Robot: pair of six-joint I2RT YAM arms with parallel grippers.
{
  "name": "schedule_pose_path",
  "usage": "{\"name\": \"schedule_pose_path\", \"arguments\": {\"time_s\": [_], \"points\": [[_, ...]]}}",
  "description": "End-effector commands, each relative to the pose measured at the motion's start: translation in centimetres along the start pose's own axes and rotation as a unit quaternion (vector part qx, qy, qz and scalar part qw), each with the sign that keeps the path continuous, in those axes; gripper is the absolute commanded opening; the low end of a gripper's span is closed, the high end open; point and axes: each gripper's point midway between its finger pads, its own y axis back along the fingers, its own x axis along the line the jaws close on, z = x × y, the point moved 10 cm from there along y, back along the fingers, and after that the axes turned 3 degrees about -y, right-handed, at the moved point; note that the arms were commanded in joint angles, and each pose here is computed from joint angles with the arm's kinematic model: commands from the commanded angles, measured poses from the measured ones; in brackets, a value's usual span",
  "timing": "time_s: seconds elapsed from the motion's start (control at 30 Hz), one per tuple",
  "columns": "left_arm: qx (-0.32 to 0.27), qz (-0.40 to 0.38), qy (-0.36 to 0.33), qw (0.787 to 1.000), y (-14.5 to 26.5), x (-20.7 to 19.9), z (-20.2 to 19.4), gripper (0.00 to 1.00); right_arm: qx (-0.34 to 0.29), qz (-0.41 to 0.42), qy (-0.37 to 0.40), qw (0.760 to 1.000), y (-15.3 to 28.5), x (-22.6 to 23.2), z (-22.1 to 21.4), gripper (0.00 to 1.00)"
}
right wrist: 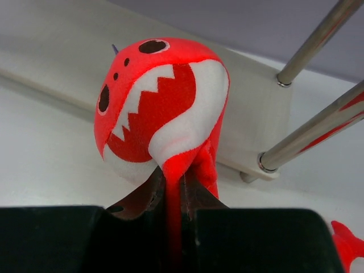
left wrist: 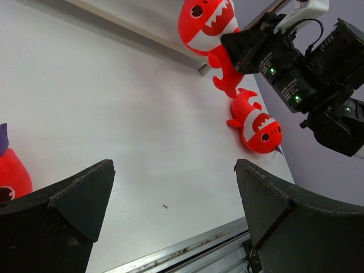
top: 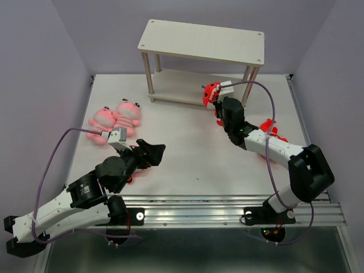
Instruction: Place and organize the stuffed toys onto the shelf
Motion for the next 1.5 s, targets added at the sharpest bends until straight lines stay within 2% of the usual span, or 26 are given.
{"name": "schedule_pose_path", "arguments": {"time_s": [0.0, 0.17, 0.4, 0.67, 0.77, 0.87, 0.9, 1.03, 1.1, 1.27, 1.3, 1.4, 1.47], "points": [[0.0, 0.01, 0.014, 1.0, -0.2, 0.0, -0.1, 0.99, -0.125, -0.105, -0.066, 0.984, -2.2, -0.5, 4.2, 0.01], [0.0, 0.006, 0.025, 1.0, -0.1, 0.2, -0.4, 0.99, -0.115, -0.151, -0.071, 0.979, -5.9, 0.8, 2.7, 0.01], [0.008, 0.002, 0.029, 1.0, 0.0, 0.6, -1.2, 0.99, -0.105, -0.215, -0.096, 0.966, -10.5, -1.6, 1.2, 0.01], [0.012, -0.001, 0.031, 0.999, -0.1, 0.8, -1.6, 0.99, -0.109, -0.247, -0.1, 0.958, -13.3, -3.5, -0.1, 0.01], [0.015, -0.004, 0.033, 0.999, 0.0, 0.8, -1.7, 0.99, -0.11, -0.251, -0.098, 0.957, -14.2, -3.7, -0.7, 0.05], [0.016, -0.007, 0.037, 0.999, 0.0, 0.8, -1.7, 0.99, -0.116, -0.252, -0.094, 0.956, -14.7, -3.5, -1.2, 0.11], [0.017, -0.008, 0.037, 0.999, 0.0, 0.8, -1.8, 0.99, -0.116, -0.255, -0.095, 0.955, -14.8, -3.5, -1.3, 0.19], [0.02, -0.009, 0.04, 0.999, 0.0, 0.9, -1.9, 0.99, -0.114, -0.268, -0.095, 0.952, -15.6, -4.2, -1.7, 0.24], [0.023, -0.008, 0.04, 0.999, 0.0, 0.9, -2.1, 0.99, -0.113, -0.267, -0.093, 0.953, -15.8, -4.2, -1.7, 0.34], [0.025, -0.011, 0.041, 0.999, 0.0, 0.9, -2.2, 0.99, -0.116, -0.25, -0.089, 0.957, -15.6, -4.5, -1.5, 0.5], [0.025, -0.011, 0.042, 0.999, 0.0, 0.9, -2.2, 0.99, -0.117, -0.237, -0.087, 0.96, -15.5, -4.4, -1.4, 0.58], [0.025, -0.013, 0.042, 0.999, 0.0, 0.9, -2.3, 0.99, -0.12, -0.219, -0.09, 0.964, -14.8, -4.4, -1.0, 0.68], [0.024, -0.015, 0.044, 0.999, 0.0, 0.9, -2.3, 0.99, -0.121, -0.214, -0.092, 0.965, -14.4, -4.4, -0.8, 0.72]]}}
